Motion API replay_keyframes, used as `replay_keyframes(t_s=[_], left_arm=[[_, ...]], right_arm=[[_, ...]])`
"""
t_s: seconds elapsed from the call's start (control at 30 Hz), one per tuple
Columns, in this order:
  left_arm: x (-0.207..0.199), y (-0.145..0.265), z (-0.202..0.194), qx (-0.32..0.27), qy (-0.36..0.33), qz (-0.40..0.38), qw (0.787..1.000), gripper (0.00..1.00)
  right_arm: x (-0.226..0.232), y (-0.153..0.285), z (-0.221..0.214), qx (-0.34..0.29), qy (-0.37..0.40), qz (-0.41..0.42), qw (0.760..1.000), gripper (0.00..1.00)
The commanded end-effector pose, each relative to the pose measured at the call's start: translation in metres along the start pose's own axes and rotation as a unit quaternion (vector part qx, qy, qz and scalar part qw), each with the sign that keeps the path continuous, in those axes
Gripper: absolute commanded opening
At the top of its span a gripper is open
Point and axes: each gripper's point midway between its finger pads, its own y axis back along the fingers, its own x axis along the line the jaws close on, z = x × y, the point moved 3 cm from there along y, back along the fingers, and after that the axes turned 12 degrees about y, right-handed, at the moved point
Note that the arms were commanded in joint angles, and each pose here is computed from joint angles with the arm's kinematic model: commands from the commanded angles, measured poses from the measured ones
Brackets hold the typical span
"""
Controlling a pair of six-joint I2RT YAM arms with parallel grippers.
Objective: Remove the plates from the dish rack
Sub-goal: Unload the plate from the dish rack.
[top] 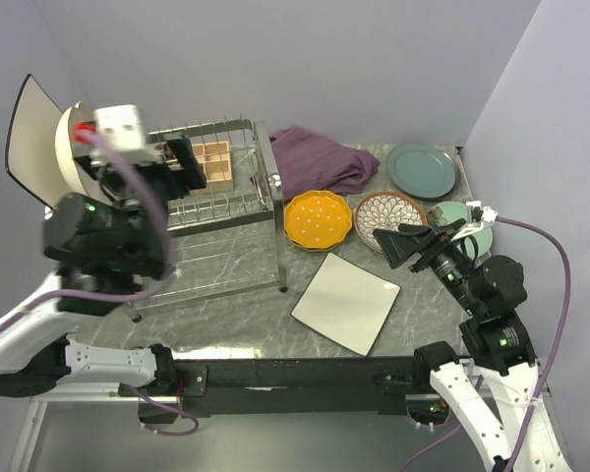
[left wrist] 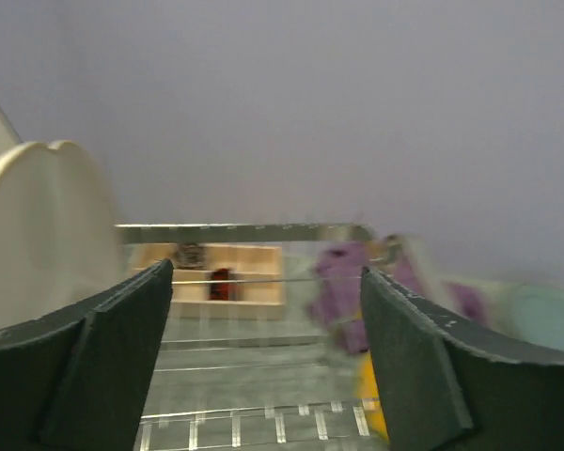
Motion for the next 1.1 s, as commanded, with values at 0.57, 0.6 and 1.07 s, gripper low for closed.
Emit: replay_keyframes(t_s=[0.57, 0.6, 1.07], left_arm=[[0.098, 0.016, 0.021, 0.016, -0.076, 0.200, 0.977, 0.62], [0.101, 0.017, 0.019, 0.018, -0.091, 0.205, 0.974, 0.62], [0.123, 0.019, -0.003, 0.007, -0.111, 0.225, 0.968, 0.56]], right_arm=[[-0.006, 0.011, 0.011, -0.047, 0.021, -0.029, 0.998, 1.00], [-0.006, 0.011, 0.011, -0.046, 0.021, -0.029, 0.998, 1.00], [-0.009, 0.013, 0.012, -0.050, 0.028, -0.041, 0.998, 1.00]])
